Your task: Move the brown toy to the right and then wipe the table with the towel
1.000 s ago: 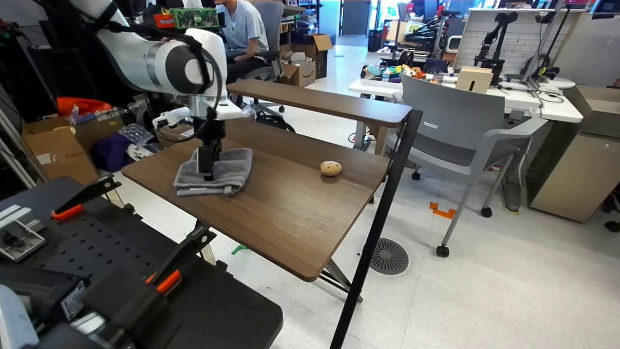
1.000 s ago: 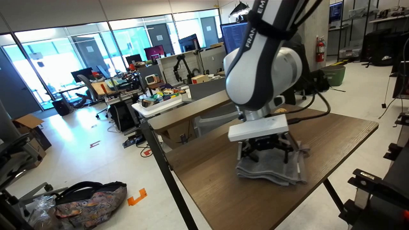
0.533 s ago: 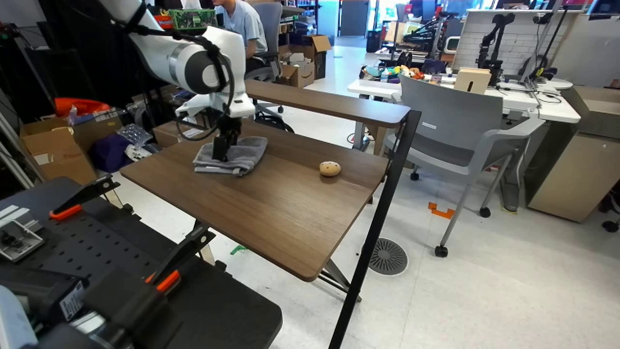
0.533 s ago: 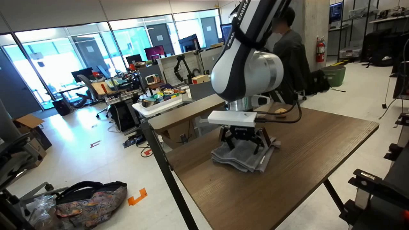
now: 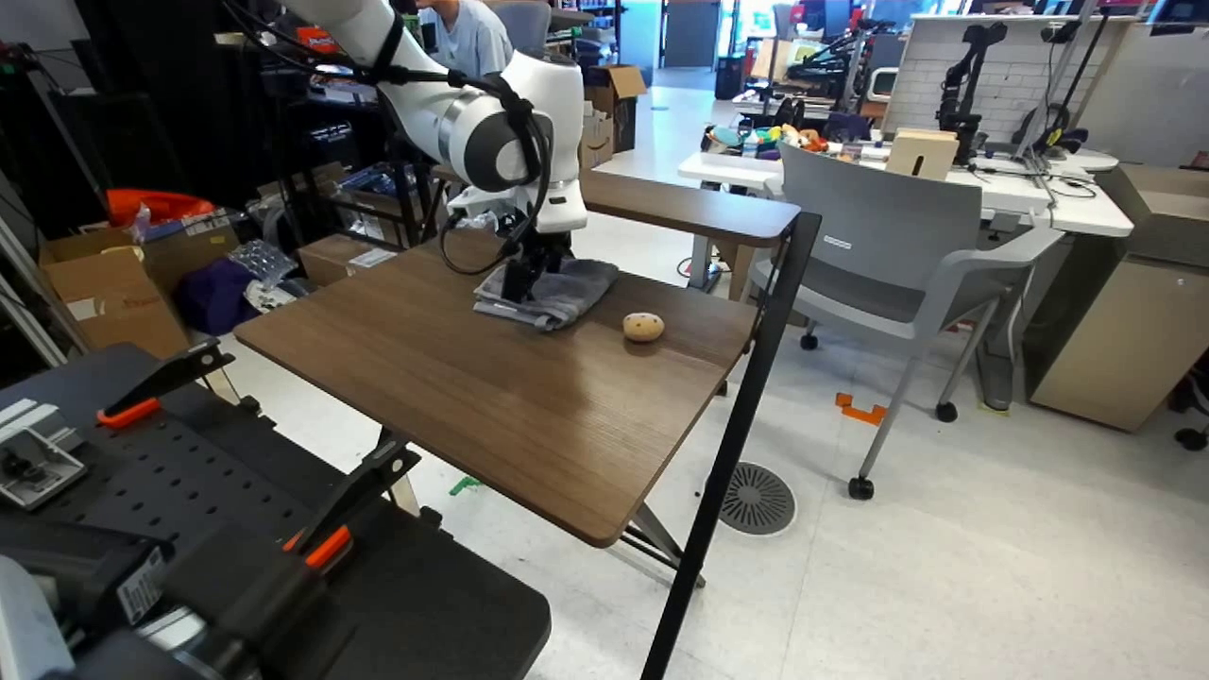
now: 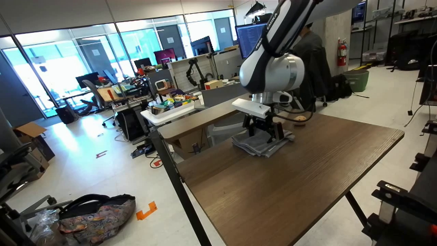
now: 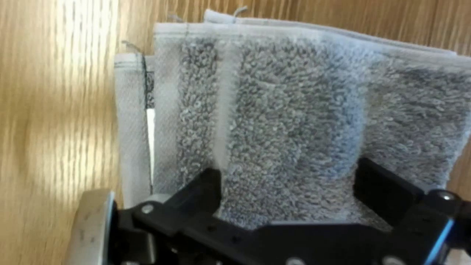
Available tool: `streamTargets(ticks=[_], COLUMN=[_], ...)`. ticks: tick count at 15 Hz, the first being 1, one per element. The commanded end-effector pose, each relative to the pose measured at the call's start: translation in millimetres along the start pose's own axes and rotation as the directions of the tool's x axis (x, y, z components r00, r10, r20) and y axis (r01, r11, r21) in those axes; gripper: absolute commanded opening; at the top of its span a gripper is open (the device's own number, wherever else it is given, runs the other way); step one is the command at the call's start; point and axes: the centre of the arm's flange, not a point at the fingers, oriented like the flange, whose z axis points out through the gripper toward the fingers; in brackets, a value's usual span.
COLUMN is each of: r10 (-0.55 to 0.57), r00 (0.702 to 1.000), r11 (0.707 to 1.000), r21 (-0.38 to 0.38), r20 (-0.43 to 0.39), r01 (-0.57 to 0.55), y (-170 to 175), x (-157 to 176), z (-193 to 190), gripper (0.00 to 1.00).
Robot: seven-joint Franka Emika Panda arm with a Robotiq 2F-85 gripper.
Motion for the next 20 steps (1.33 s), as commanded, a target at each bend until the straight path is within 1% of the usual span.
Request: streamTargets(ticks=[1, 3, 5, 7, 8, 9, 10, 11, 12, 15, 17, 19, 20], r10=[-0.061, -0.136, -0.193, -0.237, -0.246, -0.256, -0.256, -0.256, -0.252, -0.151, -0.078, -0.033, -0.021], r00=[0.997, 0.987, 0.975, 0.964, 0.960, 0.955, 0.956, 0.955, 0.955, 0.980, 0.990, 0.994, 0.995], r11=[0.997, 0.990, 0.980, 0.971, 0.969, 0.967, 0.965, 0.965, 0.963, 0.983, 0.990, 0.989, 0.987], r21=[0.044, 0.059, 0.070, 0.062, 0.043, 0.023, -0.014, -0.026, -0.056, -0.081, -0.107, -0.140, -0.159], r20=[0.048, 0.086, 0.106, 0.121, 0.136, 0.151, 0.143, 0.151, 0.155, 0.128, 0.116, 0.103, 0.093], r01=[0.059, 0.131, 0.186, 0.231, 0.242, 0.255, 0.261, 0.263, 0.264, 0.162, 0.090, 0.048, 0.035], y=[-14, -9, -5, 7, 15, 24, 35, 42, 51, 67, 85, 98, 105], x=[-68, -120, -160, -176, -171, -165, -149, -134, -113, -49, 0, 32, 41], z=[22, 23, 24, 24, 23, 20, 15, 10, 5, -13, -24, -30, -34], gripper=[1.00, 1.00, 1.00, 1.00, 1.00, 1.00, 1.00, 1.00, 1.00, 1.00, 1.00, 1.00, 1.00])
